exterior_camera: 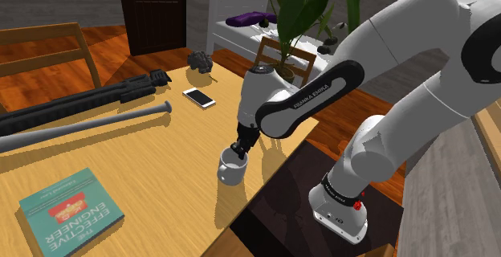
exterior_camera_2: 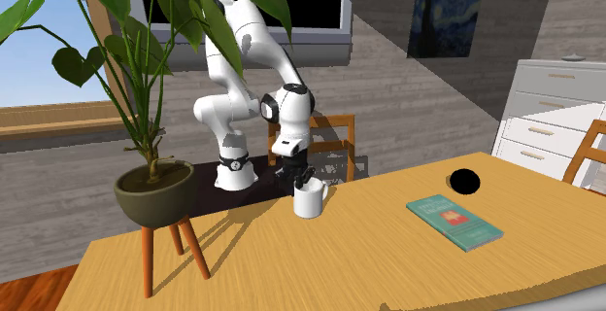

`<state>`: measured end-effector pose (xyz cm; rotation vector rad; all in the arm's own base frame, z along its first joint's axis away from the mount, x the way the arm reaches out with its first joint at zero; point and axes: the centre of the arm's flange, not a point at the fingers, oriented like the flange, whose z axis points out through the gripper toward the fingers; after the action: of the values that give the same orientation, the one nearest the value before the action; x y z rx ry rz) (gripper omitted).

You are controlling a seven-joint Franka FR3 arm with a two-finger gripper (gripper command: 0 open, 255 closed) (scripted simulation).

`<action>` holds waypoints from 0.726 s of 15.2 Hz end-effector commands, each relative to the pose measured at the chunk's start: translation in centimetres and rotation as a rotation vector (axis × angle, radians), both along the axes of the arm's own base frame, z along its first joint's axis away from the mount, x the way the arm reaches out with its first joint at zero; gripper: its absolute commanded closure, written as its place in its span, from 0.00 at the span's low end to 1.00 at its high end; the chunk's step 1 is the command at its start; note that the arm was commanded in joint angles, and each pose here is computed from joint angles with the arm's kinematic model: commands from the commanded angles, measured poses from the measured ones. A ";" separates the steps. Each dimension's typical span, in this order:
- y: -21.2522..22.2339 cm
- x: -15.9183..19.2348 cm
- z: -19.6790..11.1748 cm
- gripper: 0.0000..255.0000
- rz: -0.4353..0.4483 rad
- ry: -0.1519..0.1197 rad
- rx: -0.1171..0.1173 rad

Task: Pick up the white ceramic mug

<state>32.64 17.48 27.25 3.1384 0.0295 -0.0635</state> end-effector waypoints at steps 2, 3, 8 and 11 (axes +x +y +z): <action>0.0 0.0 1.3 1.00 0.000 0.000 0.000; 0.0 0.0 1.9 1.00 0.000 0.000 0.000; 0.0 0.0 4.5 1.00 0.000 0.000 0.000; 0.0 0.0 6.1 1.00 0.000 0.000 0.000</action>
<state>32.57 17.49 32.74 3.1384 0.0294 -0.0631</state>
